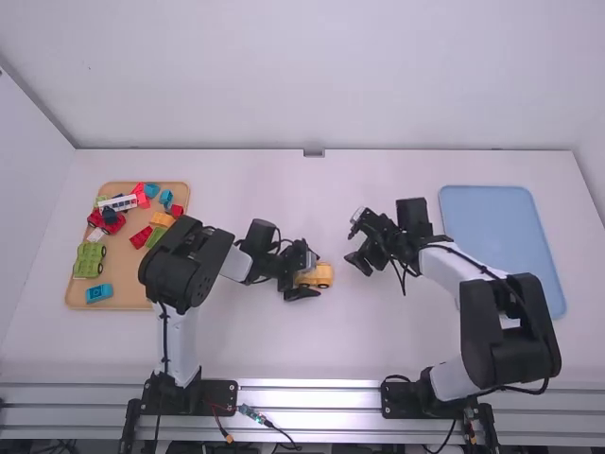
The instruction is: Assemble lego blocks to make yellow taxi
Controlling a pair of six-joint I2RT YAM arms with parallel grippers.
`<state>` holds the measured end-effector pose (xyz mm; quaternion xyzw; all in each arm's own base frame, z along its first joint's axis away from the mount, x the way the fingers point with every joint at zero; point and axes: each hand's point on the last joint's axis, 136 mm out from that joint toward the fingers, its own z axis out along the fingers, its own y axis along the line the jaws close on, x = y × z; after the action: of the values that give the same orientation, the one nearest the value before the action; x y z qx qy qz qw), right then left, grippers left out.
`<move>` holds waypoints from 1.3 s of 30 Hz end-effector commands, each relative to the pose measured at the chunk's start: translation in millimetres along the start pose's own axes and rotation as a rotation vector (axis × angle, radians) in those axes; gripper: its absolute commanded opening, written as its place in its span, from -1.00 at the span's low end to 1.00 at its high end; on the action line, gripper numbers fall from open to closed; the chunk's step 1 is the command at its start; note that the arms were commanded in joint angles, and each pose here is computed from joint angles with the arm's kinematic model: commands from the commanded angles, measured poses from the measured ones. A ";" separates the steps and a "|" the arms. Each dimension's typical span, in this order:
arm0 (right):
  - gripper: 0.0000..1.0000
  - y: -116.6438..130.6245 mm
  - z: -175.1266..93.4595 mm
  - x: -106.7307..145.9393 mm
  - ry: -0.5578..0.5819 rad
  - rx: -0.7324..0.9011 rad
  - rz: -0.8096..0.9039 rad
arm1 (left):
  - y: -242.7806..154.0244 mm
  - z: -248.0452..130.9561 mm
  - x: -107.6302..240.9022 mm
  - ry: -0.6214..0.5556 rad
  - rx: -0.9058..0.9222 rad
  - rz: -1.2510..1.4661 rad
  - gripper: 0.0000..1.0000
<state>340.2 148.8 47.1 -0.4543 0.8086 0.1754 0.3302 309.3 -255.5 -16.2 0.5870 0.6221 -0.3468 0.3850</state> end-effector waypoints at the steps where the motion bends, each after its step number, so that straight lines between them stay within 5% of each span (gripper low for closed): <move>1: 0.97 -3.5 -7.8 -8.8 -0.020 0.024 -0.007 | 9.8 -8.4 0.8 0.022 -0.039 -0.055 0.98; 4: 0.98 -6.6 -9.3 -7.3 -0.021 0.031 0.002 | 15.0 -23.4 0.8 0.049 -0.072 -0.084 0.98; 14: 0.98 -12.8 -12.3 -4.4 -0.021 0.046 0.015 | 29.9 -125.5 31.4 0.459 -0.351 -0.302 0.98; 19: 0.98 -15.9 -13.5 -9.8 -0.030 0.053 0.007 | 70.2 -216.8 38.1 0.602 -0.823 -0.565 0.98; 31: 0.98 -27.0 -20.7 -29.5 -0.052 0.070 -0.010 | 107.5 -421.7 45.7 0.155 -1.428 -1.467 0.98; 39: 0.98 -30.4 -21.6 -34.1 -0.065 0.082 -0.021 | 129.5 -445.9 33.1 -0.012 -1.371 -1.620 0.97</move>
<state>361.0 139.8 65.0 -0.4411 0.8104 0.1619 0.3499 398.0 174.3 160.7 -0.3209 0.8990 -0.0330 0.2963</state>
